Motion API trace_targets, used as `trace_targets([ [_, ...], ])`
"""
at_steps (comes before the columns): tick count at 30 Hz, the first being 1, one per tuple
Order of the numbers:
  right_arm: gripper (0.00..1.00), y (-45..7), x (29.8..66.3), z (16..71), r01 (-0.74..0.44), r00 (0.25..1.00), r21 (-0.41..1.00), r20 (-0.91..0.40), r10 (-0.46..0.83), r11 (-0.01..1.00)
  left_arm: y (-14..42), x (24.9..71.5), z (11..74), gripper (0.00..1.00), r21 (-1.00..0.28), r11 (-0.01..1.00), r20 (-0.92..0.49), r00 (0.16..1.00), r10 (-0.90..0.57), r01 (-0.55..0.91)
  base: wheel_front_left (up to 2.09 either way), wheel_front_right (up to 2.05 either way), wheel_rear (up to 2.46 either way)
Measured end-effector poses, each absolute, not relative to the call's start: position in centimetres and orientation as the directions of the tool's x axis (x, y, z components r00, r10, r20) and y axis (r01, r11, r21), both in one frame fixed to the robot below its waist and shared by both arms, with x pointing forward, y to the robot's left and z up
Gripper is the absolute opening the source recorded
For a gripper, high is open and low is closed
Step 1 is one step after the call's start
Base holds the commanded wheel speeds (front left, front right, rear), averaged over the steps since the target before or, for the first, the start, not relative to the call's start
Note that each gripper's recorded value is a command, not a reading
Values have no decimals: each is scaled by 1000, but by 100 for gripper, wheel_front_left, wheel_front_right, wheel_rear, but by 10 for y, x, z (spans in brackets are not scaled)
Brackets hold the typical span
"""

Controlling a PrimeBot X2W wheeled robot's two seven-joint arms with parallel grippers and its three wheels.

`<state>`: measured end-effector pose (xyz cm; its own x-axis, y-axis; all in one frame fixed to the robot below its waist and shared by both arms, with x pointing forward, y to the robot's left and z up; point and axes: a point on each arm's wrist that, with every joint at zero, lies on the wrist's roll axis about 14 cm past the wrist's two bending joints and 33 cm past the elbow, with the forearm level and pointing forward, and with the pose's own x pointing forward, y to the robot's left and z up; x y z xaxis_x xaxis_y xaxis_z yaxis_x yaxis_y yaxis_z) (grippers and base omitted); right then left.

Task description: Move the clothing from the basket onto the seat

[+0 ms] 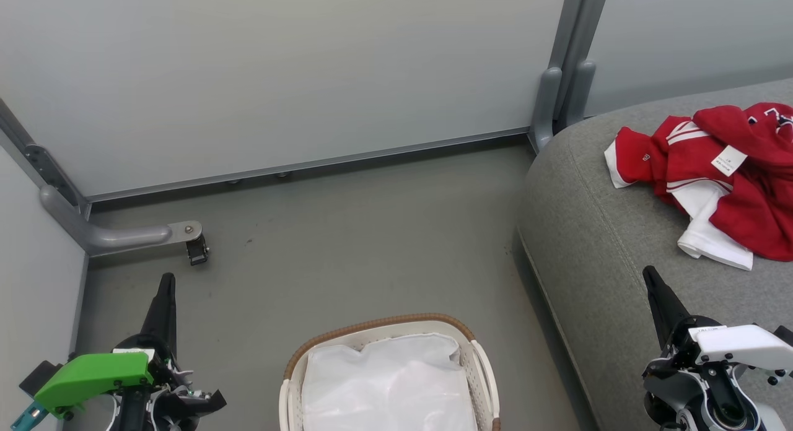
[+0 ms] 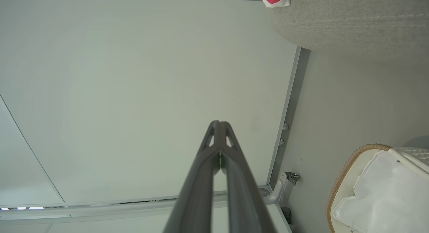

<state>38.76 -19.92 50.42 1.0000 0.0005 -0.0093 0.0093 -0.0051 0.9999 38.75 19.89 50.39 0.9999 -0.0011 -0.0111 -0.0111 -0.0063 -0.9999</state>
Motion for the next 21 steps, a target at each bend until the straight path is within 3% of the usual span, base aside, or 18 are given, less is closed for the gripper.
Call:
trace_targets([
  [21,0,-199,388,504,9,1000,1000,-9,0,-5,199,388,504,0,-1000,-6,-11,1000,-1,-11,0,0,0],
])
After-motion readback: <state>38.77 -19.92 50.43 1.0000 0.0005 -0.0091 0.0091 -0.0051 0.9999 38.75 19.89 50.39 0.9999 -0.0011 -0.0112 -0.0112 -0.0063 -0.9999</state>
